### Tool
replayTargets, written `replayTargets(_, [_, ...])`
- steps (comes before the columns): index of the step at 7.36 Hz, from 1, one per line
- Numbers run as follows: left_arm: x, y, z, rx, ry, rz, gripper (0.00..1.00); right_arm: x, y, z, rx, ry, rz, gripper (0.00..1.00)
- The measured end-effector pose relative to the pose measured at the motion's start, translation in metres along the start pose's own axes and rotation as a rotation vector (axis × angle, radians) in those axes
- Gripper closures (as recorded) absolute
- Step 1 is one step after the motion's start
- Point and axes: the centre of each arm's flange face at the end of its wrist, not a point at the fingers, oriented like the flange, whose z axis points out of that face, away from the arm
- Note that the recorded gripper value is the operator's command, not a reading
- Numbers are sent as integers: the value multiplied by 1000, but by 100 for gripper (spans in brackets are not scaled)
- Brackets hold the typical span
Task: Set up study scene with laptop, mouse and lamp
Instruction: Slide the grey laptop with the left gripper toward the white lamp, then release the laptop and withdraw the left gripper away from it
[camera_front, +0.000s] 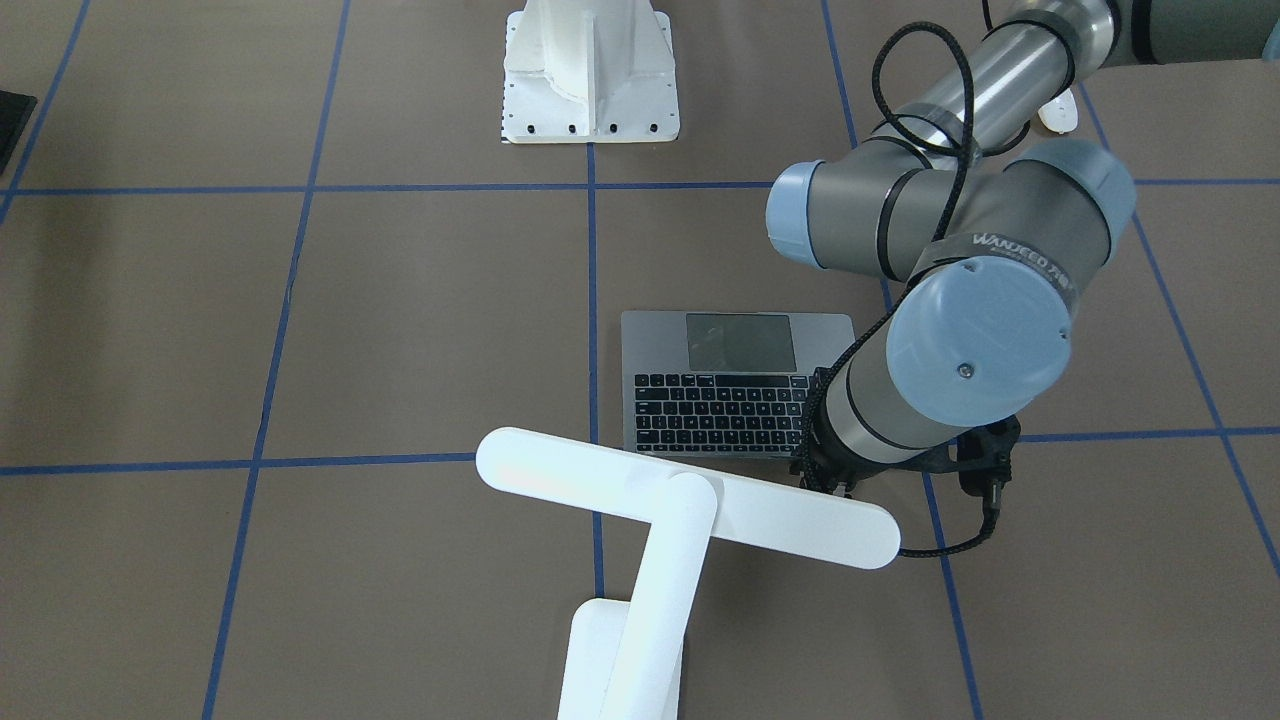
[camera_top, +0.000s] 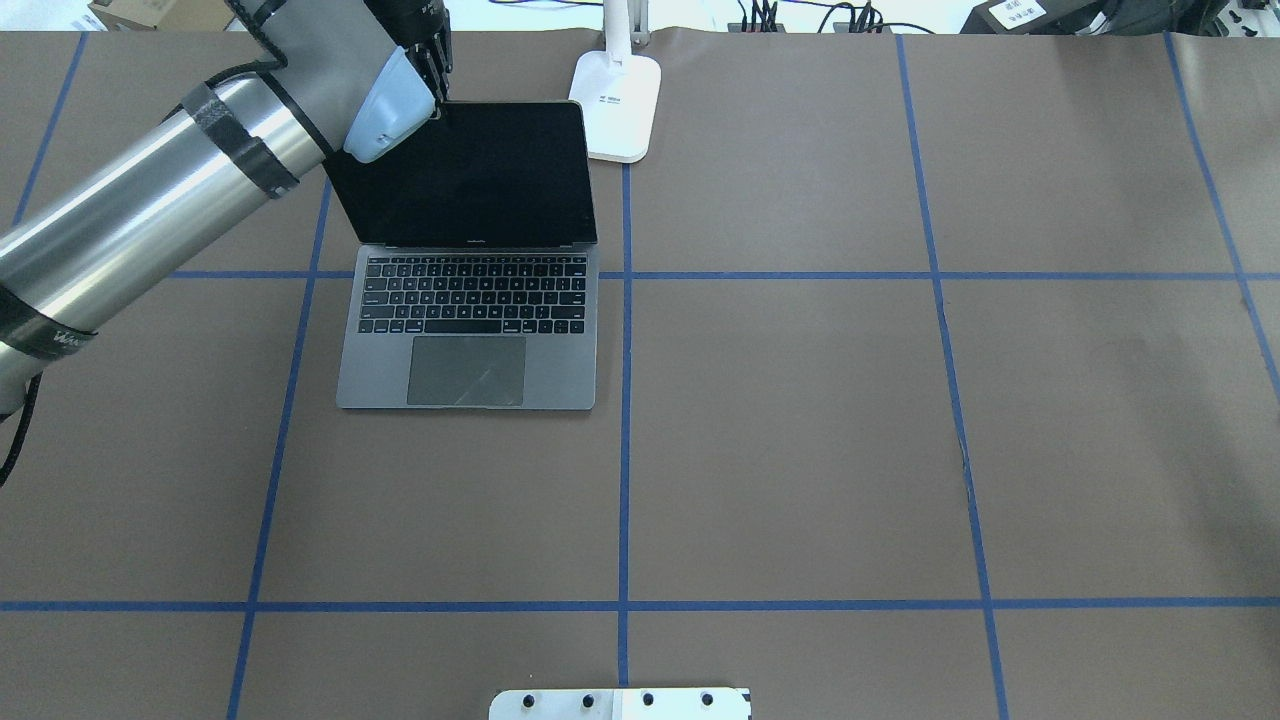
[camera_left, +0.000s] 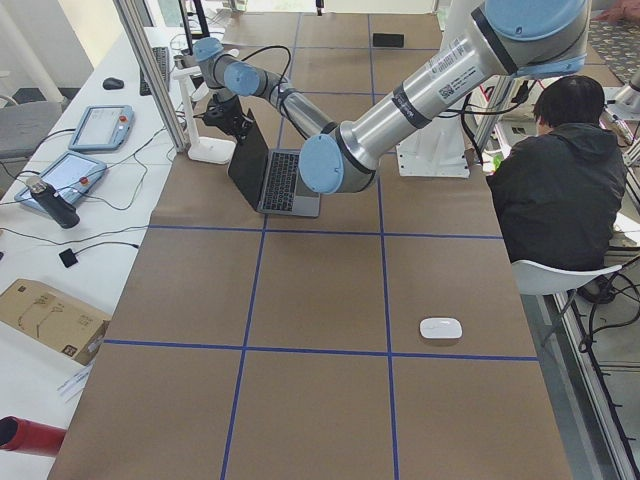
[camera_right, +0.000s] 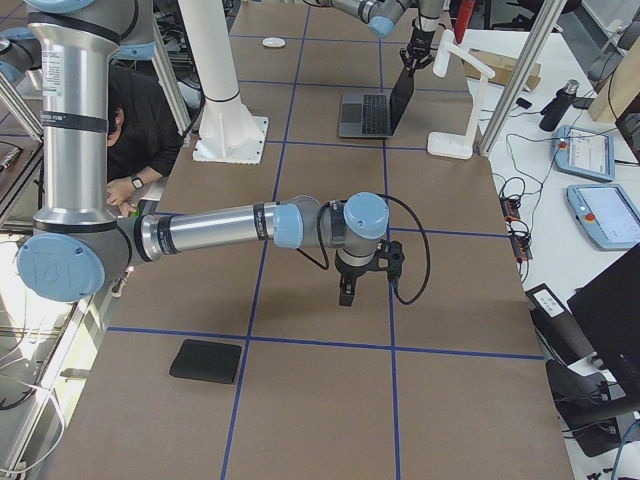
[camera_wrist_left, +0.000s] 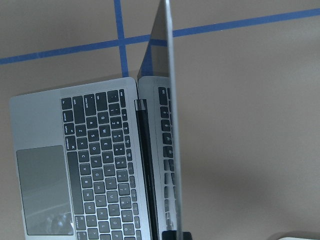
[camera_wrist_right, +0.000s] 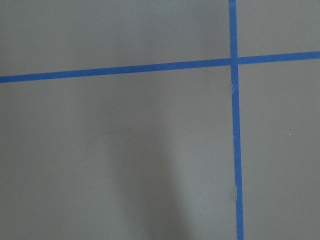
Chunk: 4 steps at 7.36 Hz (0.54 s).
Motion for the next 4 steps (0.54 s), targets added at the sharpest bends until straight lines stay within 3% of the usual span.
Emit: replayTargets(4, [0,-9,-1,13,37,14,0,-2,-10,0,0,-1,-1,0])
